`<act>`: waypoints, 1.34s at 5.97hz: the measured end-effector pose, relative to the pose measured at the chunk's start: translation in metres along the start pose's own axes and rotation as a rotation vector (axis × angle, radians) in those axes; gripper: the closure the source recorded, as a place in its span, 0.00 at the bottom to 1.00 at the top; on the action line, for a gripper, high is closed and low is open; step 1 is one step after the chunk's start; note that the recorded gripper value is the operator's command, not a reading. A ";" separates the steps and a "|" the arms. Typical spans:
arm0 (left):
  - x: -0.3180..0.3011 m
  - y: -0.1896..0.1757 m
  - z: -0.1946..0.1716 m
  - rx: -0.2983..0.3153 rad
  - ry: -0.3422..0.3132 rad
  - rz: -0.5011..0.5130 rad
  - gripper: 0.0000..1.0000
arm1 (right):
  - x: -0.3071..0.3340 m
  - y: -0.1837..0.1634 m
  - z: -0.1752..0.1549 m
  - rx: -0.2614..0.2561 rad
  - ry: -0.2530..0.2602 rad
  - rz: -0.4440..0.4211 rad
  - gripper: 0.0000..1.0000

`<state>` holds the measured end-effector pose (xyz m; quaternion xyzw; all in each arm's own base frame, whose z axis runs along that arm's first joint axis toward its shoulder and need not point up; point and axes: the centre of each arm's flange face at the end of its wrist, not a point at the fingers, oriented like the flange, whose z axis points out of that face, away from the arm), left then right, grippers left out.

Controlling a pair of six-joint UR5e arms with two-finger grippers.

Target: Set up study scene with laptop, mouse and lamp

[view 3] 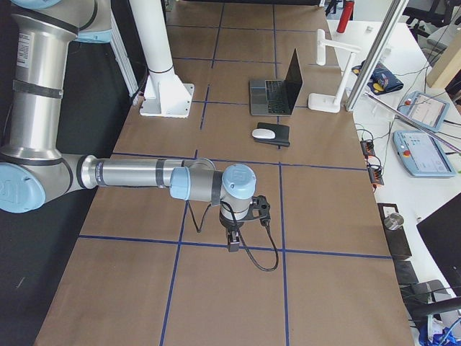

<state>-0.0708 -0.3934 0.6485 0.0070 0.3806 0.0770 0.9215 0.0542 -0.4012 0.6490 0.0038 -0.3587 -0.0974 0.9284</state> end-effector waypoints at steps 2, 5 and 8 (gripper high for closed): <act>-0.007 0.005 0.008 -0.017 -0.001 -0.015 0.00 | 0.003 0.013 0.007 0.025 0.003 -0.014 0.00; -0.009 0.010 0.011 -0.026 0.003 -0.021 0.00 | 0.005 0.017 0.010 0.026 0.001 -0.007 0.00; -0.011 0.011 0.013 -0.033 0.005 -0.028 0.00 | 0.006 0.018 0.013 0.020 0.000 0.000 0.00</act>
